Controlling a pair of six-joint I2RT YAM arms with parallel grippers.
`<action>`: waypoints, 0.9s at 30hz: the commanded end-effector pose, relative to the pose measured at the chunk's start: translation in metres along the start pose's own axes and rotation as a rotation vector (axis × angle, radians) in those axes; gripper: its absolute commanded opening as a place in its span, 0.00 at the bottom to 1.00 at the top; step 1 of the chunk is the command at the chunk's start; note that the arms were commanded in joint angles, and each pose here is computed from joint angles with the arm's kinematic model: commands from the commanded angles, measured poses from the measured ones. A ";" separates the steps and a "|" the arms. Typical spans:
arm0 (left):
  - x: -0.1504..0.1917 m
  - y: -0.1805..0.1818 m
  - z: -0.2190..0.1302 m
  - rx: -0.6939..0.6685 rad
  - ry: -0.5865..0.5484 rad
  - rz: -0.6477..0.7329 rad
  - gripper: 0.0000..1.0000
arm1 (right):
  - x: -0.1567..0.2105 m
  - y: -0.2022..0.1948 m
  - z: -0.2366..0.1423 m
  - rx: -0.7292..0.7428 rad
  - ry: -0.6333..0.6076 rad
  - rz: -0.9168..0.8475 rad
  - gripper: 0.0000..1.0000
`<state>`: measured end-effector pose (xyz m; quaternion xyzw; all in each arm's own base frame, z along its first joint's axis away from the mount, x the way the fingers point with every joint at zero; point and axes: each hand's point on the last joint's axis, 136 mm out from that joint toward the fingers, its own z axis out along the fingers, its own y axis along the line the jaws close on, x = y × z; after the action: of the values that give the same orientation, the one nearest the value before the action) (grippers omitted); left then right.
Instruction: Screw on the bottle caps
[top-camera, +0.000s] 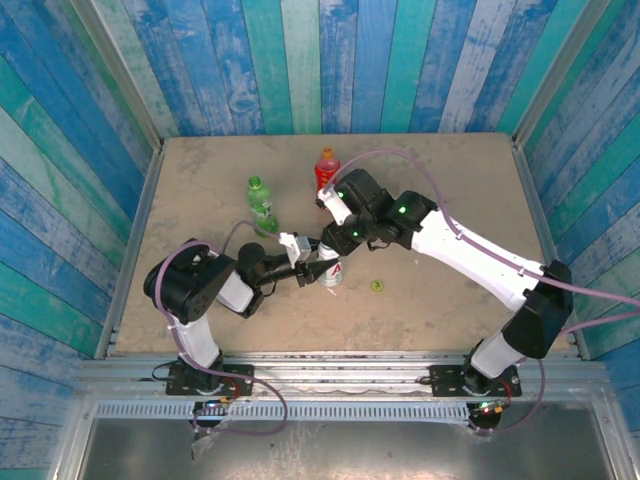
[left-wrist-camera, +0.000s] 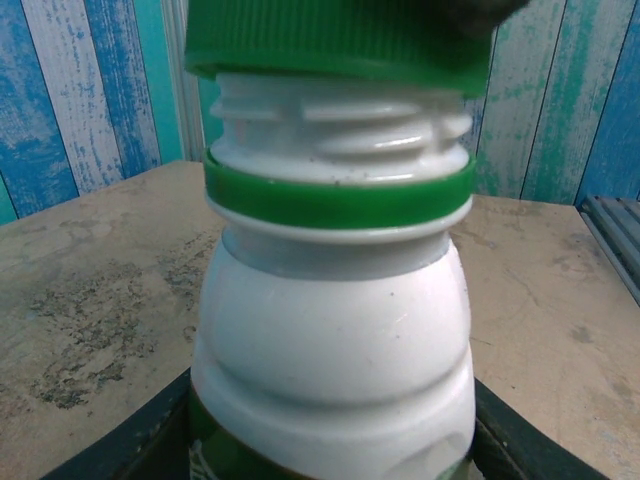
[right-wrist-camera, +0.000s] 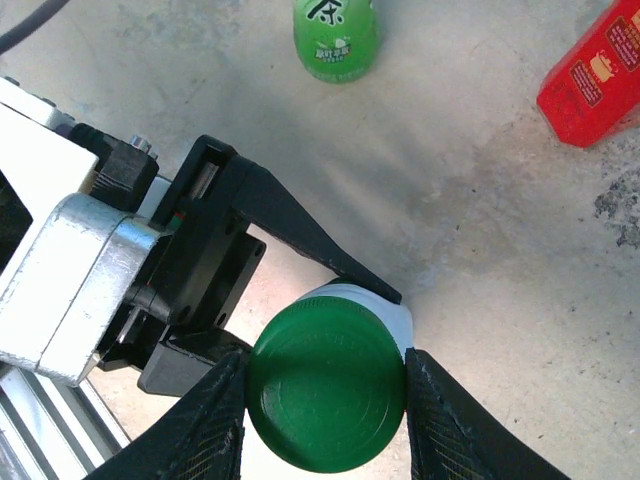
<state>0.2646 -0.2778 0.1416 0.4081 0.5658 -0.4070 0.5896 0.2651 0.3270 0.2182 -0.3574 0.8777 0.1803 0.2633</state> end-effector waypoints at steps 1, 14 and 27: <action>0.009 0.000 0.000 0.009 0.026 -0.008 0.55 | 0.007 0.009 0.001 -0.011 0.048 -0.049 0.42; 0.010 0.000 0.001 0.010 0.029 -0.009 0.55 | 0.029 0.012 0.015 0.068 0.215 -0.169 0.41; 0.010 -0.001 0.000 0.010 0.031 -0.008 0.55 | -0.003 0.008 -0.014 0.115 0.044 -0.145 0.69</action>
<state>0.2637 -0.2776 0.1412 0.4122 0.5635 -0.4070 0.5890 0.2584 0.3302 0.2114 -0.4124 0.8728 0.0948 0.2432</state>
